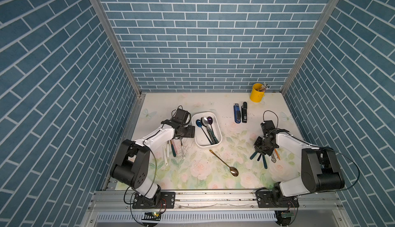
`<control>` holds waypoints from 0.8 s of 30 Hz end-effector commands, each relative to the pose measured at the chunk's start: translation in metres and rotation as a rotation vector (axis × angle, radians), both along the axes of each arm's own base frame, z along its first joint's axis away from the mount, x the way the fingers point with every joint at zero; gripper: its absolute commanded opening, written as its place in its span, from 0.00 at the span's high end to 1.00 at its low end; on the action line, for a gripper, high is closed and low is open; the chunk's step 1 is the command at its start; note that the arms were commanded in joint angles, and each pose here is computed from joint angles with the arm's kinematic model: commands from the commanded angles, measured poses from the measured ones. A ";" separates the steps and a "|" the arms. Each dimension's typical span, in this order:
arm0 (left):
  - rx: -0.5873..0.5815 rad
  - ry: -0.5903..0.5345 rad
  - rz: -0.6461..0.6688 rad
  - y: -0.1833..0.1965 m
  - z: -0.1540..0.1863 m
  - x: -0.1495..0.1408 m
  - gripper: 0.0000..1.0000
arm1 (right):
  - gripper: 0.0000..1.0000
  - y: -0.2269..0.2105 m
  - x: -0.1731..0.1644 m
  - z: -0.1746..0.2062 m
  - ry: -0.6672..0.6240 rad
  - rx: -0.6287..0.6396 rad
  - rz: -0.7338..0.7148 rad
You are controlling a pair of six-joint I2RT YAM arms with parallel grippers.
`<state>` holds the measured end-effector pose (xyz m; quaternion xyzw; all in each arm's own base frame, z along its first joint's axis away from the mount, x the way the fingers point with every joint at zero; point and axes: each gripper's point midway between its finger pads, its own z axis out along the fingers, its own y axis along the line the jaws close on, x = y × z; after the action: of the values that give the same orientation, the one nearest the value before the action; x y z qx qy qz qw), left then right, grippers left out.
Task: Put the spoon into the storage box
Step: Pick up the spoon from the center of the board.
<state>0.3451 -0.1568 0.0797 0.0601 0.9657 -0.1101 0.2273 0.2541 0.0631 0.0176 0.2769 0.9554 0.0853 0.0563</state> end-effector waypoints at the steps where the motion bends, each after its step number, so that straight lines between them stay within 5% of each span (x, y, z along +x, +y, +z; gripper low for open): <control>1: 0.012 0.017 -0.001 0.001 -0.006 -0.003 0.21 | 0.82 0.000 -0.014 -0.004 0.042 0.003 -0.001; 24: -0.053 0.036 0.017 -0.011 0.000 0.002 0.21 | 0.94 0.040 -0.012 0.035 -0.057 0.100 0.140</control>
<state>0.3456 -0.1653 0.0752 0.0476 0.9668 -0.1328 0.2132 0.2342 0.0976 0.0380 0.2289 0.9616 0.1425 0.0510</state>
